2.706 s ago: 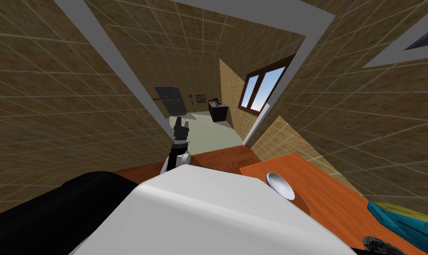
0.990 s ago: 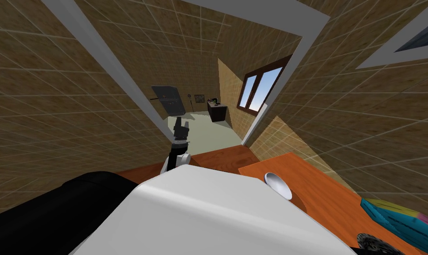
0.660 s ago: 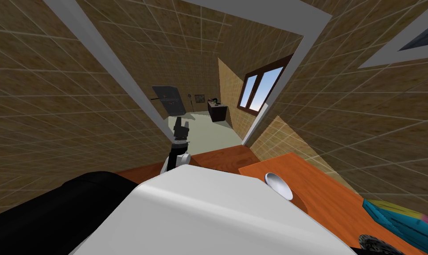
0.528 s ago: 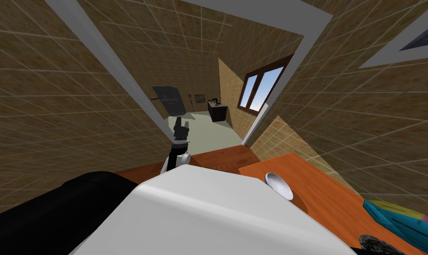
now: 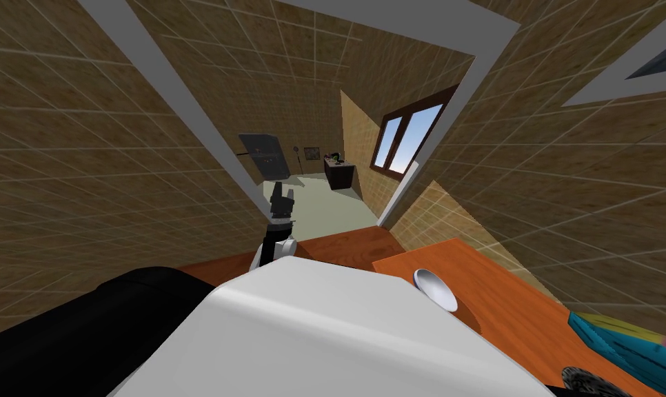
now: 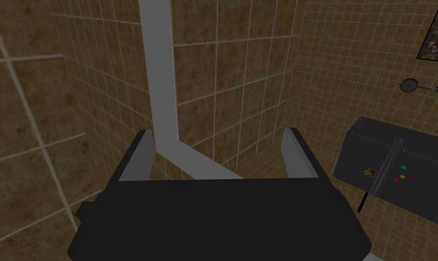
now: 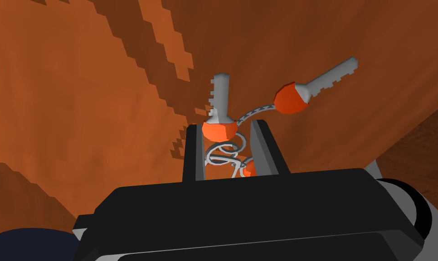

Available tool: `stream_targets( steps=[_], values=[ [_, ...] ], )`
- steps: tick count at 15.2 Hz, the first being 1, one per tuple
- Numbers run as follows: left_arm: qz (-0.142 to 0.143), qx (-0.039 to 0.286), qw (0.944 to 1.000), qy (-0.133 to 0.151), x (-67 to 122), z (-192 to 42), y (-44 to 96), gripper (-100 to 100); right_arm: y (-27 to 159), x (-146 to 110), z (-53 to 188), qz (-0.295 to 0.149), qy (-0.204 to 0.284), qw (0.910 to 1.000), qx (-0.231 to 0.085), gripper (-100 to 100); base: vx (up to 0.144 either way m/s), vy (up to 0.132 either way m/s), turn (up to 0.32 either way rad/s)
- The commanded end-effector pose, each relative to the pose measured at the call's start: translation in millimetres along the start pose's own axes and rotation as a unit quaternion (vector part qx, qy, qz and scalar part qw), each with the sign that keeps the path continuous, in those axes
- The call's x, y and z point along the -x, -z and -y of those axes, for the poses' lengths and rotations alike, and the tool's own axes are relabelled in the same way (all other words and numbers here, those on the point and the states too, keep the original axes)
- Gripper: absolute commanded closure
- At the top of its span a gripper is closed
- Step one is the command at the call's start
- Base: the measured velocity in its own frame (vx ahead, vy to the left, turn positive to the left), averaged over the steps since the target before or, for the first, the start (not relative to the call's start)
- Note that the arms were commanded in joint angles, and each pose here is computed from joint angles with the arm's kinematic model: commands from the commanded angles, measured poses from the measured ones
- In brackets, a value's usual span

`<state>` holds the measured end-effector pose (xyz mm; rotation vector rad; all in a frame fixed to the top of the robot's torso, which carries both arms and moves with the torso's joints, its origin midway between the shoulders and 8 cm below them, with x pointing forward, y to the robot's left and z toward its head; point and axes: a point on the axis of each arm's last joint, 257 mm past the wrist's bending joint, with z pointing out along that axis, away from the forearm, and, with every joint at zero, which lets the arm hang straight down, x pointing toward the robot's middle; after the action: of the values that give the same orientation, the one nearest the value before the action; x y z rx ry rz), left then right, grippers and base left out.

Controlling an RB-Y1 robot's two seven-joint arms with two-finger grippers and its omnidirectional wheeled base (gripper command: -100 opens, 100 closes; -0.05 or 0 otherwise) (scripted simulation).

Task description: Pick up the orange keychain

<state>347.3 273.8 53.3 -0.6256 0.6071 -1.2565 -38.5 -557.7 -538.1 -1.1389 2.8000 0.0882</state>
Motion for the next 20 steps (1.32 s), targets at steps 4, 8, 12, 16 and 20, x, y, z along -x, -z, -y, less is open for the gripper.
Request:
stream_targets(
  steps=[4,8,12,16,20],
  values=[
    [0.0,0.0,1.0,0.0,0.0,0.0,0.0,0,4.3,-4.4,1.3,-0.002,0.0,1.0,0.002,100,-0.009,0.012,0.013],
    [0.0,0.0,1.0,0.0,0.0,0.0,0.0,0,7.7,-5.0,4.8,0.0,-0.01,0.9999,-0.002,100,-0.007,0.014,0.011],
    [0.0,0.0,1.0,0.0,0.0,0.0,0.0,0,11.5,-8.7,6.8,-0.002,-0.014,0.9999,-0.003,100,-0.007,0.01,0.01],
    [0.0,0.0,1.0,0.0,0.0,0.0,0.0,0,21.5,-21.9,12.1,-0.018,-0.004,0.9998,-0.004,100,-0.008,0.012,0.014],
    [0.0,0.0,1.0,0.0,0.0,0.0,0.0,0,20.3,-20.1,10.2,-0.013,-0.017,0.9998,-0.005,100,-0.005,0.009,0.005]
  ],
)
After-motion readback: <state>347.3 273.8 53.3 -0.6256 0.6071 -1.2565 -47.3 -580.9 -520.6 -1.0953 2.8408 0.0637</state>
